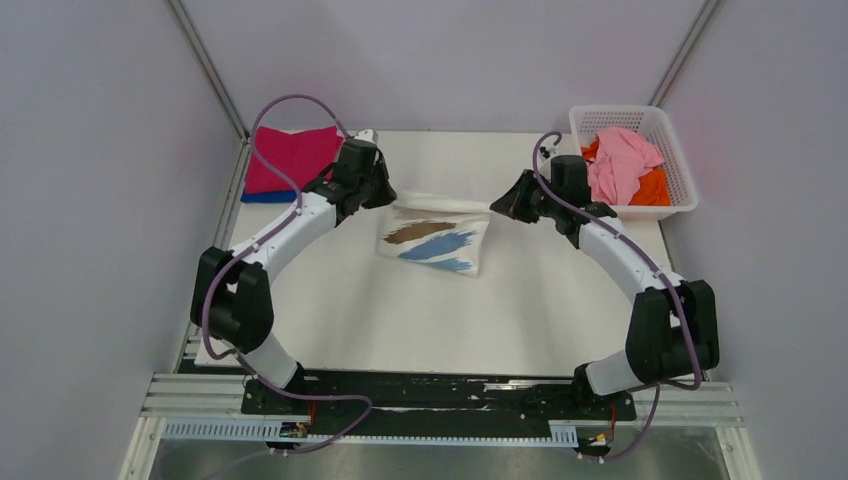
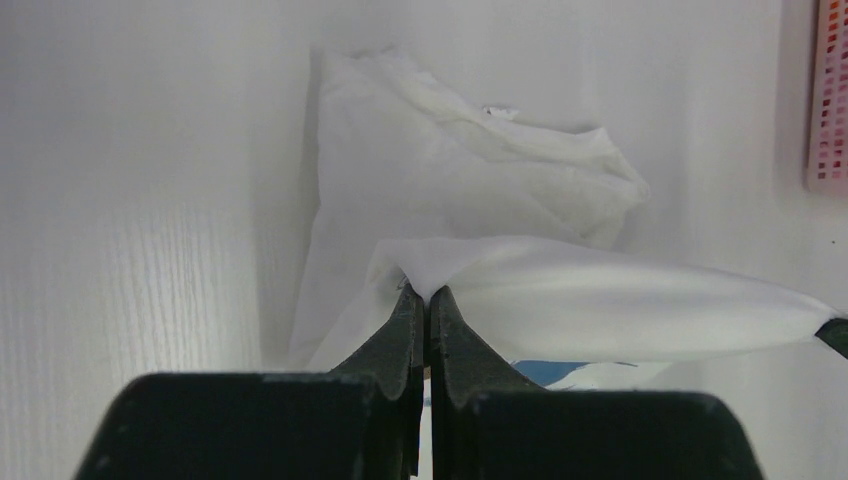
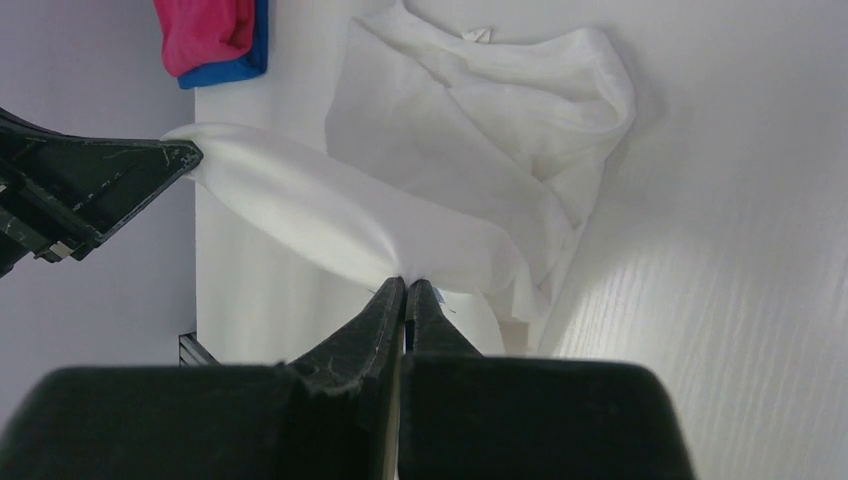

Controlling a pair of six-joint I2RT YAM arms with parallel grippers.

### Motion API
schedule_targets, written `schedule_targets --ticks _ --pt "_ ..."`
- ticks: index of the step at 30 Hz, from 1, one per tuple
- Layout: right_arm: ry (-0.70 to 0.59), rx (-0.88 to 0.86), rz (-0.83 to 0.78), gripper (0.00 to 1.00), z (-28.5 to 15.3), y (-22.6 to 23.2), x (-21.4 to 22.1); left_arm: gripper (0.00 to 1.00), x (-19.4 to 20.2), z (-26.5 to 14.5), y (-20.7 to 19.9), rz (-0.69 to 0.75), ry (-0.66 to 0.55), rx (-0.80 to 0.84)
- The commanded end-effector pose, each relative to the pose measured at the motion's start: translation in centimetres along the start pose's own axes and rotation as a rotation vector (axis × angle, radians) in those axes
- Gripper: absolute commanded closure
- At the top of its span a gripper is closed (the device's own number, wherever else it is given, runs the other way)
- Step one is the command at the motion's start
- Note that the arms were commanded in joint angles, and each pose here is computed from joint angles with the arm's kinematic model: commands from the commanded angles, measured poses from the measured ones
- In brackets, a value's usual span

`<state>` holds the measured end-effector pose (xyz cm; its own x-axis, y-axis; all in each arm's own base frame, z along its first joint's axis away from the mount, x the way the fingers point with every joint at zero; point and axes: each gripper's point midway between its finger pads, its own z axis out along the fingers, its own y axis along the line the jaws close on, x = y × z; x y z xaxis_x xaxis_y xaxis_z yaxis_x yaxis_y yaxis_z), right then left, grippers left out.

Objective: Fold and stack the t-shirts
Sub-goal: Fold the long partially folded tshirt into a neat square

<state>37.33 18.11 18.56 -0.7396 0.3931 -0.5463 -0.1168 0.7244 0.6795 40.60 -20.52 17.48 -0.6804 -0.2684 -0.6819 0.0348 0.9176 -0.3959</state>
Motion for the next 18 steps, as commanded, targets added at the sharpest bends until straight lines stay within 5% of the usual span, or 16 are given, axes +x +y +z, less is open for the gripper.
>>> schedule_targets --ticks 1,13,15,17,18 --pt "-0.073 0.015 -0.024 1.0 1.1 -1.0 -3.7 1.0 -3.1 2.4 1.5 0.047 -0.047 -0.054" --pt "-0.036 0.11 0.05 1.0 5.6 -6.4 -4.9 0.98 -1.8 9.7 1.7 0.045 0.101 -0.048" --pt "-0.041 0.112 0.045 0.98 6.7 -7.4 -5.6 0.87 -2.1 10.3 2.2 0.028 0.101 -0.065" --pt "-0.037 0.094 0.048 0.84 7.6 -7.9 -6.5 0.55 -2.8 10.9 1.8 0.022 0.094 -0.039" --pt "-0.03 0.079 0.05 0.75 8.0 -7.9 -6.8 0.22 -2.9 11.2 1.5 0.021 0.101 -0.017"
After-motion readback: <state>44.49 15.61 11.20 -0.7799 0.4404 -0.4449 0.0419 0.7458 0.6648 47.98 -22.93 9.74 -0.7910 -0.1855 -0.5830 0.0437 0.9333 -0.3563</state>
